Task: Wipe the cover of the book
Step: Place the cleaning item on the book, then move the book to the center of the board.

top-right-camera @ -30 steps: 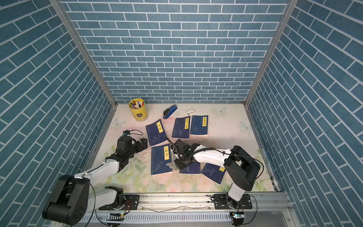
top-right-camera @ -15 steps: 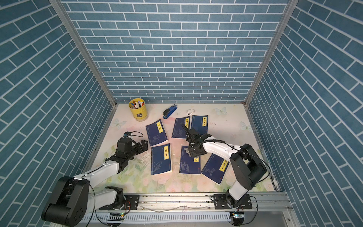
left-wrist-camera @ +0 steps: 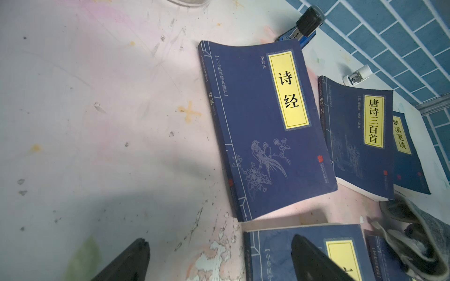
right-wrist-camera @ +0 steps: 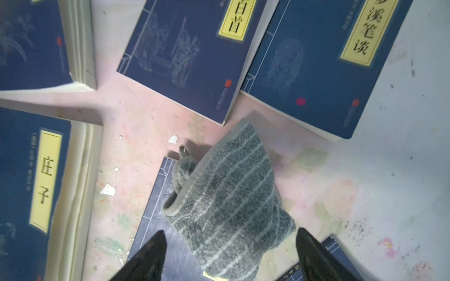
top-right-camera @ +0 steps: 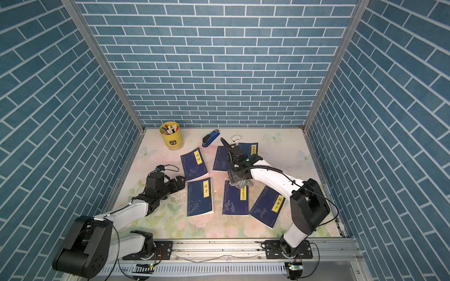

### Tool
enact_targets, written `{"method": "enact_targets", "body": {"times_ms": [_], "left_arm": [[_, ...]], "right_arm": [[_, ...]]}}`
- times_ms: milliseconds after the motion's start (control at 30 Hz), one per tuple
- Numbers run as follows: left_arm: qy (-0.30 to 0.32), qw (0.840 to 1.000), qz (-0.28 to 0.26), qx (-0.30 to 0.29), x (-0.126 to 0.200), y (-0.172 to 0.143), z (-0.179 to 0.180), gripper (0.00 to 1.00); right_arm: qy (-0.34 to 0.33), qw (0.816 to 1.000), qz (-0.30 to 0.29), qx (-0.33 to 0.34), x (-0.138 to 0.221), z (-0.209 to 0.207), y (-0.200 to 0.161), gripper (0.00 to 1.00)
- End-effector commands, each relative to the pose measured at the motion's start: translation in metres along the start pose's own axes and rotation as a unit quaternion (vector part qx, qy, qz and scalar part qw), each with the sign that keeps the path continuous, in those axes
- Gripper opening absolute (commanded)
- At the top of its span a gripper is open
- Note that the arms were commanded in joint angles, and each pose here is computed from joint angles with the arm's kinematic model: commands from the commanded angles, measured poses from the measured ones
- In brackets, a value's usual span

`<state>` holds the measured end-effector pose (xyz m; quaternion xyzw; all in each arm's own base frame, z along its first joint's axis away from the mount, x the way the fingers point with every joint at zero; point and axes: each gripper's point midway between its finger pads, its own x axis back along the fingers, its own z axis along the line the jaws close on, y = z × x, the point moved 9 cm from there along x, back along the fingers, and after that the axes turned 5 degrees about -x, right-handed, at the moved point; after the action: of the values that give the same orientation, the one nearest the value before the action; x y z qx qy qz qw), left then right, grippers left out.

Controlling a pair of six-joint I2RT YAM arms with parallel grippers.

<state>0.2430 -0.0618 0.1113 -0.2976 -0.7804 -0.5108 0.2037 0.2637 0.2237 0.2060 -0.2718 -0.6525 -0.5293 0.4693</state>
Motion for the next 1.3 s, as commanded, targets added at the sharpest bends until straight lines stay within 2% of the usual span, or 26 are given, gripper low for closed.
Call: {"method": "enact_targets", "body": {"times_ms": [0,167,333,500,767,933,1100,1267], "left_arm": [[-0.011,1.000,0.011,-0.002,-0.004,-0.008,-0.006,0.95],[-0.016,0.999,0.037,-0.012,-0.005,-0.021,-0.015,0.94],[-0.028,0.998,0.054,-0.009,-0.001,-0.034,-0.022,0.94],[-0.039,0.997,0.065,-0.002,0.002,-0.051,-0.028,0.93],[-0.057,0.994,0.090,0.007,0.010,-0.070,-0.032,0.88],[-0.058,0.993,0.101,0.013,0.016,-0.079,-0.028,0.85],[-0.046,0.994,0.103,0.015,0.016,-0.084,-0.022,0.75],[-0.035,0.994,0.099,0.016,0.011,-0.083,-0.021,0.68]], "right_arm": [[-0.010,1.000,0.012,0.009,0.008,-0.003,-0.002,0.83],[0.072,0.997,0.003,0.030,0.011,0.024,-0.004,0.79],[0.127,0.989,0.025,0.065,-0.009,0.066,-0.013,0.73],[0.182,0.982,0.041,0.033,-0.040,0.093,-0.020,0.62],[0.203,0.974,0.099,0.024,-0.077,0.115,-0.038,0.56],[0.201,0.971,0.132,0.013,-0.094,0.116,-0.051,0.43],[0.213,0.965,0.150,0.021,-0.098,0.122,-0.060,0.36],[0.230,0.961,0.154,0.028,-0.099,0.131,-0.059,0.33]]}}
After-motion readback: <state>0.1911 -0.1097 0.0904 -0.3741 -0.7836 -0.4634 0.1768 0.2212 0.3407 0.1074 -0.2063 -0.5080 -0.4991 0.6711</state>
